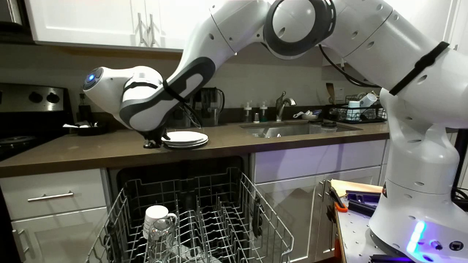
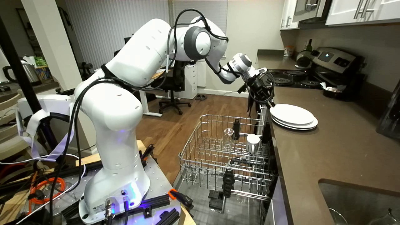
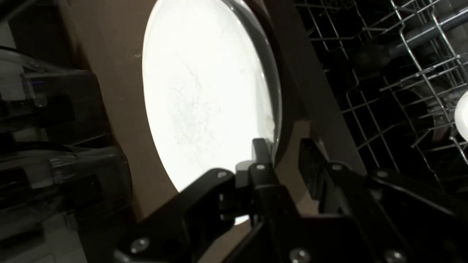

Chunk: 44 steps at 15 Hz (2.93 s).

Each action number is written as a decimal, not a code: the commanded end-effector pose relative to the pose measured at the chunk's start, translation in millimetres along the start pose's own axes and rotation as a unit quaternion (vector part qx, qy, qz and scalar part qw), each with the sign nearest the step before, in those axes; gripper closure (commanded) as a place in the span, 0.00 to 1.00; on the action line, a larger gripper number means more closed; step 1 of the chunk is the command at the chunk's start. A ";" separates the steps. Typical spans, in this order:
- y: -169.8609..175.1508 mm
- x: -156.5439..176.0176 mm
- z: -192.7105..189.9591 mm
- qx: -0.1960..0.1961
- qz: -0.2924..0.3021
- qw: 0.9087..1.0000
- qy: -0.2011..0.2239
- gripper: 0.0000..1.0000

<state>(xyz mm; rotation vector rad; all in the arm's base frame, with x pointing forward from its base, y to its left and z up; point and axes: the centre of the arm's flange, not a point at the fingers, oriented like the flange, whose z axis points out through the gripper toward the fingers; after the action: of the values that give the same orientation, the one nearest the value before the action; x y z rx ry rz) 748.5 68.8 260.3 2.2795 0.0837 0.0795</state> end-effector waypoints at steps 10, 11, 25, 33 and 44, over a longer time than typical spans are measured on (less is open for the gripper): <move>1.2 3.8 12.0 -0.028 0.022 0.999 0.031 0.74; 1.1 3.9 12.3 -0.035 0.027 0.998 0.034 0.81; -10.3 -7.4 6.6 -0.110 0.094 0.989 0.035 0.93; -15.7 -19.1 -10.6 -0.154 0.117 0.981 0.027 0.94; -20.4 -19.9 -14.5 -0.173 0.111 0.978 0.032 0.94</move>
<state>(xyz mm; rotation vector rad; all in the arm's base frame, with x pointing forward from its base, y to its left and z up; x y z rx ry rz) 737.2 91.7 242.5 1.9909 -0.1251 0.2482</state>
